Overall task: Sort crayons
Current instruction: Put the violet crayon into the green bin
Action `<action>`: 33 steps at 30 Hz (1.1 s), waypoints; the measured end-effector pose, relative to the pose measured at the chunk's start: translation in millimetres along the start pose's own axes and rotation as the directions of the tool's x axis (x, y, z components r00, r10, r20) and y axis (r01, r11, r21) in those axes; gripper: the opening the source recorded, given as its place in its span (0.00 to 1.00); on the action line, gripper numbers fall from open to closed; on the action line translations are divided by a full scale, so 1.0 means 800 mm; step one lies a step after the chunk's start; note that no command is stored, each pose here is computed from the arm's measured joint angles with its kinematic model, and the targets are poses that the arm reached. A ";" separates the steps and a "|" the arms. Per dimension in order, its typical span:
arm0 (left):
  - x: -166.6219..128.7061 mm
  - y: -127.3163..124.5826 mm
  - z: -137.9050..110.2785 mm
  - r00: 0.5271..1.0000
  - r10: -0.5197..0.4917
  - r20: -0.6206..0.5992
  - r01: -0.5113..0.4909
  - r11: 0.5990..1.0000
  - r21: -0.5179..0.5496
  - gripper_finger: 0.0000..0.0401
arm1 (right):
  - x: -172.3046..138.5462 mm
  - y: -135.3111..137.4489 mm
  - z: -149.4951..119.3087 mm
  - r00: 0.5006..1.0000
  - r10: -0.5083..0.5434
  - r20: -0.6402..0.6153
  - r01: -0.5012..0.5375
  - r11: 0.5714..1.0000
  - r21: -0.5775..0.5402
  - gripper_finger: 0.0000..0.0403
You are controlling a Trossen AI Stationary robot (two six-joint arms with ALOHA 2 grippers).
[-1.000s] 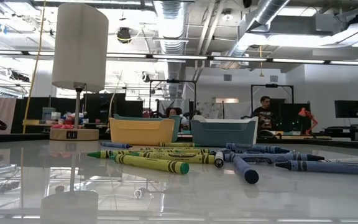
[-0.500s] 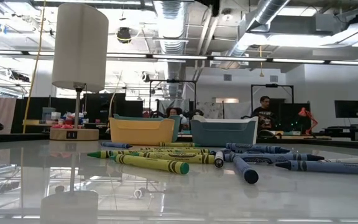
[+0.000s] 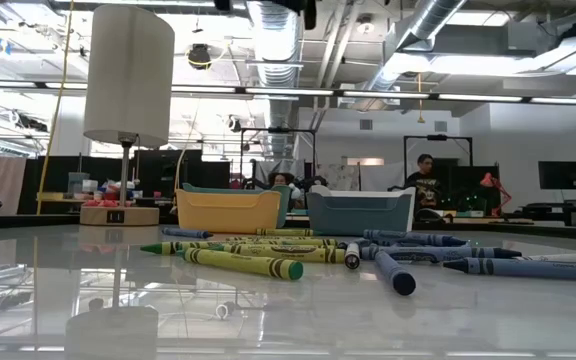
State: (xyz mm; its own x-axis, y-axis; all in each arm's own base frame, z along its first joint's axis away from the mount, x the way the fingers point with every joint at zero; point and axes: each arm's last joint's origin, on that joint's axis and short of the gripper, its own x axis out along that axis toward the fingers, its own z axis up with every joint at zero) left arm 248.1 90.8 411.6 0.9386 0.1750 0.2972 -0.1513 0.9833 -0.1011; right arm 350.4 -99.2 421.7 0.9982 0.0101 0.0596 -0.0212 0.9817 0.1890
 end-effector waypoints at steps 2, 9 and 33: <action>0.000 0.003 -0.001 1.000 0.004 -0.009 -0.004 1.000 0.001 0.01 | 0.004 -0.001 0.000 1.000 0.001 -0.004 -0.001 1.000 -0.001 0.51; -0.004 0.018 -0.004 0.999 0.002 -0.054 -0.003 1.000 -0.011 0.01 | 0.005 -0.003 0.002 1.000 -0.026 -0.002 0.026 1.000 -0.009 0.09; -0.030 0.060 -0.040 0.857 0.314 -0.408 -0.322 0.945 0.052 0.52 | -0.001 -0.082 -0.033 0.938 -0.292 -0.185 0.295 0.955 -0.009 0.00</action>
State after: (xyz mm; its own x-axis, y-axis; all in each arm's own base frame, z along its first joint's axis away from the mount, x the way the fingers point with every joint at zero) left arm 228.0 132.0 368.9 0.8836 0.4386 -0.1641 -0.4612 0.8759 -0.1419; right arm 352.9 -158.5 383.6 0.9533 -0.2418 -0.1807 0.2750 0.9425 0.1897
